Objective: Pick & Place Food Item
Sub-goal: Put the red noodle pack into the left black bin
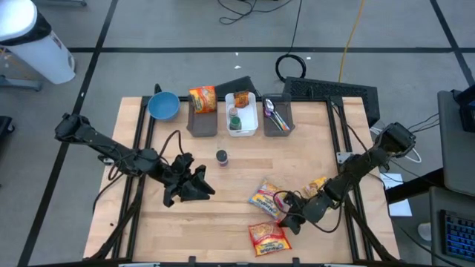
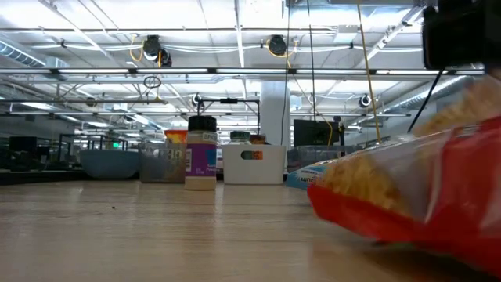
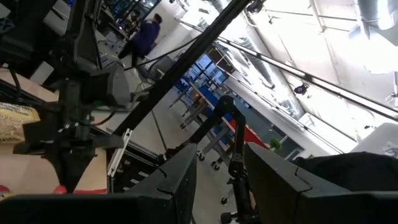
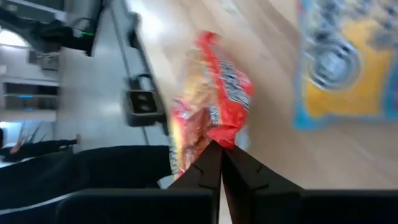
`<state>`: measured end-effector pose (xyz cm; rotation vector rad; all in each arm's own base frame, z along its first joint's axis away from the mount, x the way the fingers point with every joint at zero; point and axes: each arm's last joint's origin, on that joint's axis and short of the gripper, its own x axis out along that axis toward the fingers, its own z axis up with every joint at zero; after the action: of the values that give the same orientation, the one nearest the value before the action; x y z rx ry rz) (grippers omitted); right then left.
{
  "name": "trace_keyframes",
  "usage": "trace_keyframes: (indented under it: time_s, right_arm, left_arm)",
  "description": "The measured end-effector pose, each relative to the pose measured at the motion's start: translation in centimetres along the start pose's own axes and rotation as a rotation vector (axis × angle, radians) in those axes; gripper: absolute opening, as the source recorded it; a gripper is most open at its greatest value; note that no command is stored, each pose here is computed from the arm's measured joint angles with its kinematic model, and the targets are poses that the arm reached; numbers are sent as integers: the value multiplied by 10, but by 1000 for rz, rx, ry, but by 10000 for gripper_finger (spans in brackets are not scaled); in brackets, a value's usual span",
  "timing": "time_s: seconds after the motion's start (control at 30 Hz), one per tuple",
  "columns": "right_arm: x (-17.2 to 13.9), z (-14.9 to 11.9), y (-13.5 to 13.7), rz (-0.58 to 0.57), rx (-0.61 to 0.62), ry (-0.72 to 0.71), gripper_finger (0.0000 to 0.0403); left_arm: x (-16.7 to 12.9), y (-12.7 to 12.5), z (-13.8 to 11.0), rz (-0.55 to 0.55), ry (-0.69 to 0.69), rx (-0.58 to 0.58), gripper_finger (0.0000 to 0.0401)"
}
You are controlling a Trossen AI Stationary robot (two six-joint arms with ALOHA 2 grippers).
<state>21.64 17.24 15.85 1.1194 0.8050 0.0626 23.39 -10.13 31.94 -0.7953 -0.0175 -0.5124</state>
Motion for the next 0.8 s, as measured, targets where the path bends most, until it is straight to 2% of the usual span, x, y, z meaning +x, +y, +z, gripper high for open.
trace_keyframes:
  time_s: [0.13, 0.4, 0.63, 0.8]
  right_arm:
    - [-7, 17, 22, 37, -78, -44, 0]
    - [-27, 61, 70, 41, -272, -129, 0]
    - [-40, 89, 86, 7, -354, -142, 0]
    - [-45, 106, 91, 40, -386, -129, 0]
  left_arm:
    - [0, 3, 2, -6, 14, -13, 145]
    - [-2, 20, 6, 74, 75, -13, 145]
    - [-6, 35, 11, 117, 131, -21, 145]
    - [-9, 44, 12, 160, 185, -30, 145]
